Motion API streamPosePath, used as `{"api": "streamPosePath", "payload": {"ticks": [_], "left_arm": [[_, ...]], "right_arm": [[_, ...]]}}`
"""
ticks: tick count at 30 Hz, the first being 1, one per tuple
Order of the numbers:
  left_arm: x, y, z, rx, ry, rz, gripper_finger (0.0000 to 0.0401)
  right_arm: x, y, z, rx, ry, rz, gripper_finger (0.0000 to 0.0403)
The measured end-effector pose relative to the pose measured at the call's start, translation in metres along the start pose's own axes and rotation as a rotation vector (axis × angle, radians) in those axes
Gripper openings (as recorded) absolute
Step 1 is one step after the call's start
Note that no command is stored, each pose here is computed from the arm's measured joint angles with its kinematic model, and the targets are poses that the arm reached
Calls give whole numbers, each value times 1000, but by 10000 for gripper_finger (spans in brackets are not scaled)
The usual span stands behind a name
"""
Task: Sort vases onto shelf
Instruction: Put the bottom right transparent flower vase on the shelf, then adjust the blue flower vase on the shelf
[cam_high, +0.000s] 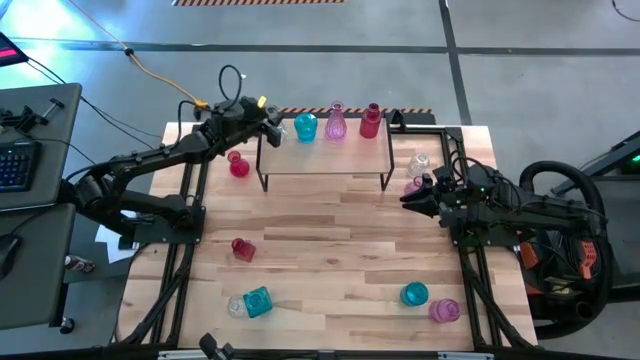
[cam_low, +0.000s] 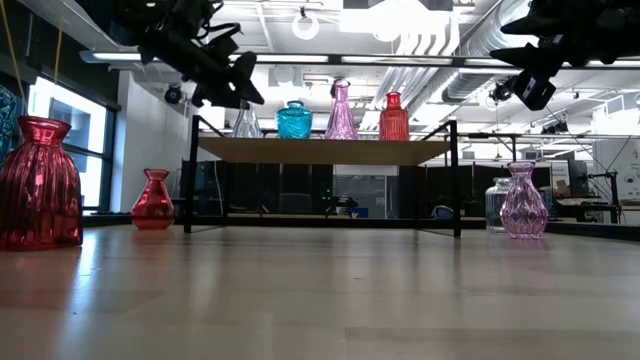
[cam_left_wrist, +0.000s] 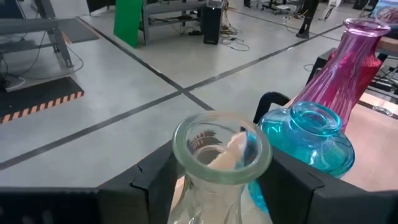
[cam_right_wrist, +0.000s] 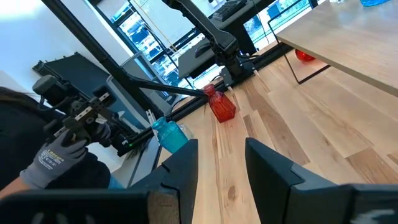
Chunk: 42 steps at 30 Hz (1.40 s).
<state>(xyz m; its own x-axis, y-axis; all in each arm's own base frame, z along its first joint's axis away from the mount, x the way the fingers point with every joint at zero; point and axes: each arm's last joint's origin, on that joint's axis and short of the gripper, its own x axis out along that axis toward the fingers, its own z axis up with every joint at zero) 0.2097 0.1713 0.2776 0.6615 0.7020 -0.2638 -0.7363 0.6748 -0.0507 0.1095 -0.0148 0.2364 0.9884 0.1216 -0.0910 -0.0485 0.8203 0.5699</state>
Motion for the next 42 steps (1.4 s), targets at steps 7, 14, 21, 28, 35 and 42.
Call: {"api": "streamPosePath", "payload": {"ticks": [7,14,21,28,35,42], "left_arm": [[-1,-2,7,12,-29,-32,200],[-3,-4,27,62,-86,-51,200],[-9,-5,44,80,-138,-68,200],[-27,-29,53,109,-174,-236,200],[-32,-56,39,235,-87,-310,200],[-28,-76,23,295,-3,-332,200]], "right_arm": [[0,0,0,0,0,0,114],[0,0,0,0,0,0,114],[0,0,0,0,0,0,114],[0,0,0,0,0,0,114],[0,0,0,0,0,0,114],[0,0,0,0,0,0,114]]}}
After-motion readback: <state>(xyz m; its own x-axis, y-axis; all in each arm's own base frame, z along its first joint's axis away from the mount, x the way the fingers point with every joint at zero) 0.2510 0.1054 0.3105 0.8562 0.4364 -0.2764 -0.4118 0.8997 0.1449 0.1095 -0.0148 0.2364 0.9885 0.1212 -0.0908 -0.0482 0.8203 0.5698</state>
